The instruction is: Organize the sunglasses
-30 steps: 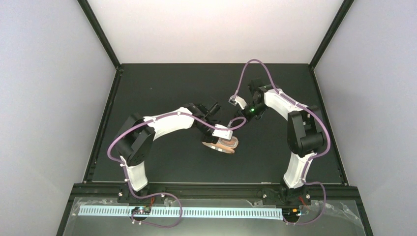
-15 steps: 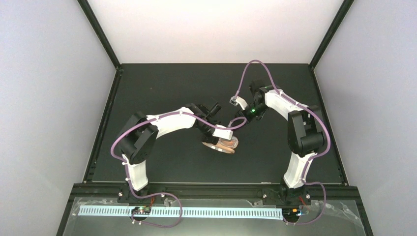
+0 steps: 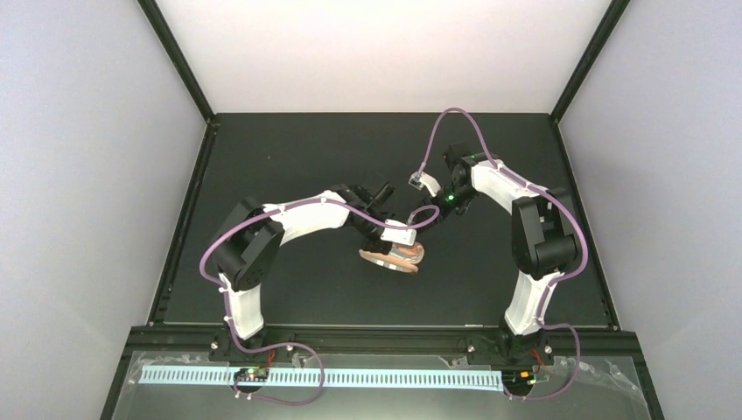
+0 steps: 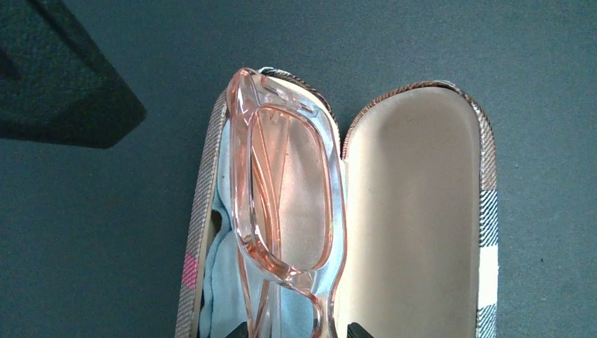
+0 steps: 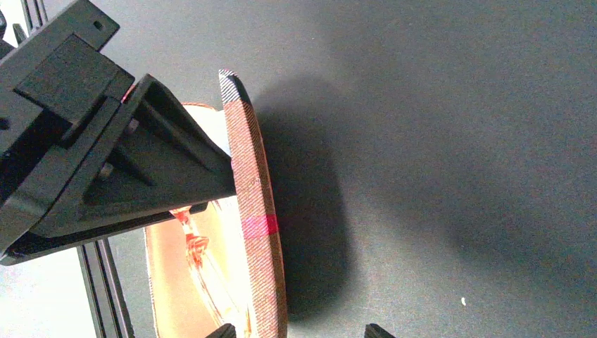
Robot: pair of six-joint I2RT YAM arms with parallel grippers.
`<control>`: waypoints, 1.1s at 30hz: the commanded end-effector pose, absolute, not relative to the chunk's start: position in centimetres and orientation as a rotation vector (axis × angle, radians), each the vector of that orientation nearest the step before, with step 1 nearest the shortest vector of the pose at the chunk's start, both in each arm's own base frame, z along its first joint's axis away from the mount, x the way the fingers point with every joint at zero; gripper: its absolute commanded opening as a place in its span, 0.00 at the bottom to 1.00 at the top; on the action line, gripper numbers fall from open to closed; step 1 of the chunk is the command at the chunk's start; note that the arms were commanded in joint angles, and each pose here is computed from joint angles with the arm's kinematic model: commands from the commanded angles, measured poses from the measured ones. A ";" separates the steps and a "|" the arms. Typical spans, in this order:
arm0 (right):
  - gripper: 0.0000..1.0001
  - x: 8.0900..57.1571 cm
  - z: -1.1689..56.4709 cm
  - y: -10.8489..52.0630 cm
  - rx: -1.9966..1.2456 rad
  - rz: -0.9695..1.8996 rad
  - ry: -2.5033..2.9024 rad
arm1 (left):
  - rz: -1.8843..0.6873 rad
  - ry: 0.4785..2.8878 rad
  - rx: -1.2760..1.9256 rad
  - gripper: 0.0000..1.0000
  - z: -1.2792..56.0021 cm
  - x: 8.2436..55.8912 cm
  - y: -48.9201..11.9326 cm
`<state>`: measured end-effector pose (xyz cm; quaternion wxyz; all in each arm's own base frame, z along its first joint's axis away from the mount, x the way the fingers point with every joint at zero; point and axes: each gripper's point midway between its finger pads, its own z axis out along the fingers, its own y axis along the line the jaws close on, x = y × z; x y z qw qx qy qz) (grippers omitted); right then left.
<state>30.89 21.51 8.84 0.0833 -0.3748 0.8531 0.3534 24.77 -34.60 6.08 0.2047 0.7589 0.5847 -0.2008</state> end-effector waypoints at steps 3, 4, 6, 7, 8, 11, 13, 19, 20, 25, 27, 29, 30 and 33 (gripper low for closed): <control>0.49 31.0 9.5 21.5 -1.111 1.053 2.520 | -0.571 1.593 2.088 0.34 6.6 25.6 -35.5; 0.49 31.1 9.6 21.5 -1.110 1.053 2.520 | -0.568 1.593 2.089 0.34 6.5 25.6 -35.5; 0.49 31.1 9.5 21.5 -1.110 1.056 2.519 | -0.563 1.591 2.089 0.35 6.3 25.5 -35.3; 0.49 31.1 9.5 21.5 -1.110 1.055 2.519 | -0.561 1.589 2.090 0.36 6.2 25.4 -35.2; 0.49 31.1 9.5 21.5 -1.109 1.056 2.520 | -0.557 1.590 2.089 0.37 6.1 25.4 -35.1; 0.49 31.1 9.5 21.5 -1.110 1.056 2.520 | -0.547 1.598 2.083 0.38 6.1 25.4 -35.0; 0.49 31.1 9.5 21.6 -1.108 1.058 2.519 | -0.544 1.595 2.076 0.39 6.2 25.4 -35.0; 0.49 31.0 9.4 21.6 -1.106 1.065 2.523 | -0.541 1.594 2.061 0.40 6.7 25.5 -35.1; 0.49 31.0 9.4 21.6 -1.106 1.067 2.523 | -0.540 1.594 2.058 0.40 6.8 25.6 -35.1; 0.49 30.9 9.5 21.6 -1.106 1.074 2.521 | -0.535 1.583 2.036 0.41 7.7 25.6 -35.1; 0.49 30.9 9.5 21.6 -1.110 1.073 2.518 | -0.530 1.576 2.026 0.43 8.2 25.5 -35.0; 0.49 30.9 9.6 21.6 -1.112 1.068 2.516 | -0.525 1.568 2.018 0.45 8.7 25.5 -34.9; 0.49 30.9 9.7 21.5 -1.116 1.063 2.514 | -0.518 1.564 2.014 0.45 8.9 25.5 -34.9; 0.50 30.9 9.8 21.3 -1.121 1.043 2.519 | -0.506 1.558 2.004 0.49 9.6 25.6 -34.8</control>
